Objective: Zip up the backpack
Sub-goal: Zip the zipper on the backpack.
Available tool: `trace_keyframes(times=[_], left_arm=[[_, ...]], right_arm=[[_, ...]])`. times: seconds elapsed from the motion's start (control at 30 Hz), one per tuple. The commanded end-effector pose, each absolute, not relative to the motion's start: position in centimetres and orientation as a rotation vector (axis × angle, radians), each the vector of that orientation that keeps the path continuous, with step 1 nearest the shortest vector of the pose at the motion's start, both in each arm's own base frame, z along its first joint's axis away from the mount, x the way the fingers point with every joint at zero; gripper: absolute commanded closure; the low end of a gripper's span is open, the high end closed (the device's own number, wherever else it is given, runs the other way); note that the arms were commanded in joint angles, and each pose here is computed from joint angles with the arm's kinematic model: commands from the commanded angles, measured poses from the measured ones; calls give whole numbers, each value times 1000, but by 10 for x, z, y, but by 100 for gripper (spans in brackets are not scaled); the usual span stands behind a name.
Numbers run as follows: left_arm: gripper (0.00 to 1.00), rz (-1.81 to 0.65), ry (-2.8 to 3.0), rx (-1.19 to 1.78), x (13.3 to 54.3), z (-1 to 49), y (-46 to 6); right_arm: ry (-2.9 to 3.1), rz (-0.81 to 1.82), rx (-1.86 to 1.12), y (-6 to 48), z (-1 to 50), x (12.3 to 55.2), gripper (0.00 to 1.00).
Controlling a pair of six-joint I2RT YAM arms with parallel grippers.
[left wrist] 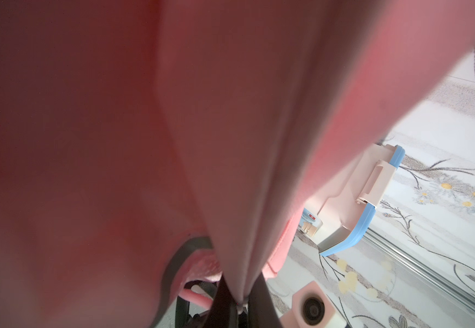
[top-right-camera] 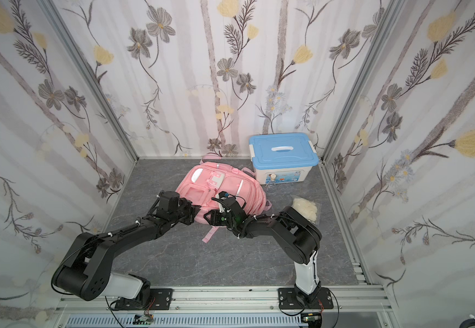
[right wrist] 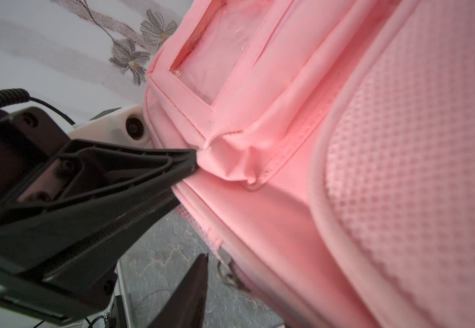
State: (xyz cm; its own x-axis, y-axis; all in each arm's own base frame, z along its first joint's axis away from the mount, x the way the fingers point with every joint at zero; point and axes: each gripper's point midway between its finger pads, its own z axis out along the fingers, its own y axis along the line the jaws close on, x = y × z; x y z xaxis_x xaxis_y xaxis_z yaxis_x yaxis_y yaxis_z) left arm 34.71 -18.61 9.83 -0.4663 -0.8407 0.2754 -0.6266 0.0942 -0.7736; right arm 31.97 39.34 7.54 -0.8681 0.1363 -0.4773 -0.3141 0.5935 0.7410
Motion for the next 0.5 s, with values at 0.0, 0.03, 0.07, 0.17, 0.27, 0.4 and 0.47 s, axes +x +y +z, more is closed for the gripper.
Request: trace_keyframes(times=[0.0,0.03,0.07,0.17,0.27,0.4,0.47], left_arm=[[100,-1350,2221,-1516,330,92,-195],[100,-1344,2220,-1521,330,92,-195],[100,-1338,2217,-1524,329,91,-193],[100,-1324,2215,-1539,329,87,-189],[100,-1320,2217,-1533,330,87,-189],[100,-1293,2200,-1561,332,83,-178],[100,-1266,2204,-1570,333,80,-170]], right_arm=[[2183,1213,-80,392,97,346,73],[2184,1217,-80,392,97,345,79],[2181,1220,-84,392,99,345,84],[2216,1213,-84,385,88,338,93],[2227,1221,-83,384,85,338,99],[2258,1250,-133,388,85,330,100],[2310,1240,-181,387,79,322,100]])
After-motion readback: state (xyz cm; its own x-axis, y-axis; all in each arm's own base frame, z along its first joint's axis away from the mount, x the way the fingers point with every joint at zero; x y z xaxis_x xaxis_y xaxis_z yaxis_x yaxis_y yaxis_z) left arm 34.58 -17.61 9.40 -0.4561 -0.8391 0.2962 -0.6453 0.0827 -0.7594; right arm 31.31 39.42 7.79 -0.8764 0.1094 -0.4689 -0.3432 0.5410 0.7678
